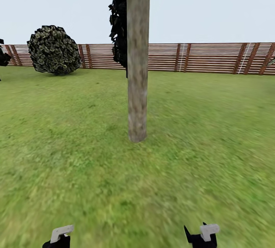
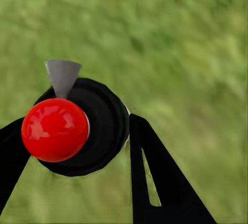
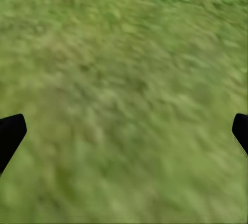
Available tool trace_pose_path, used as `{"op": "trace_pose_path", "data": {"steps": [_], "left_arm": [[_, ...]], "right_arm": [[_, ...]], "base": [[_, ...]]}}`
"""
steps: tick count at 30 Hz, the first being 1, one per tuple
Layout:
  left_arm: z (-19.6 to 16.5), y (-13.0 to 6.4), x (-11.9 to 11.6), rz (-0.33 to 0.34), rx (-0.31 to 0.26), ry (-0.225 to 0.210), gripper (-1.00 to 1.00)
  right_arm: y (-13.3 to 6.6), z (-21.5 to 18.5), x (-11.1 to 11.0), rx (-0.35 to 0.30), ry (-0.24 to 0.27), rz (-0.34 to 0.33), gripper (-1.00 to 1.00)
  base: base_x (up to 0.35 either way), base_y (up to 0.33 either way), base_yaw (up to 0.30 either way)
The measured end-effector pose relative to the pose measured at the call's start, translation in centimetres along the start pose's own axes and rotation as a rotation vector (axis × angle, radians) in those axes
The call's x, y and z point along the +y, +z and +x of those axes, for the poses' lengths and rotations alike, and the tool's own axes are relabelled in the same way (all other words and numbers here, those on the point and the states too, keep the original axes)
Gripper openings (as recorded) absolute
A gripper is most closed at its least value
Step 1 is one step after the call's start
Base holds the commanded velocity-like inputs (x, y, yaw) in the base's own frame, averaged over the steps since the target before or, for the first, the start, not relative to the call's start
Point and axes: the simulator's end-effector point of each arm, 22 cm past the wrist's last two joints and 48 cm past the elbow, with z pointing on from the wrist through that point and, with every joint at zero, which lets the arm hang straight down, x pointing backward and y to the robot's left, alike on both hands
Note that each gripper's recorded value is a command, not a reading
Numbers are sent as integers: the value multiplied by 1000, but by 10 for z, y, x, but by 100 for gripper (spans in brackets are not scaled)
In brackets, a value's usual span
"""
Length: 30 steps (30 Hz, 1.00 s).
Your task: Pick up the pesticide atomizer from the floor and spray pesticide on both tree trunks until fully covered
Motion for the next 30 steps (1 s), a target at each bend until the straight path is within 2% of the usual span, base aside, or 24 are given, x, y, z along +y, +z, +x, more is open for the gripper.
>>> {"op": "trace_pose_path", "data": {"steps": [16, 24, 30], "left_arm": [[0, 0, 0, 0, 0, 0, -100], [-3, -1, -1, 3, -8, -1, -100], [-4, -1, -2, 7, -12, -1, -100]], "right_arm": [[-1, 2, 0, 5, 0, -1, 100], [0, -2, -1, -3, 1, 2, 100], [0, -2, -1, -5, 1, 2, 100]], "base": [[341, 0, 0], [341, 37, -156], [341, 3, -26]]}}
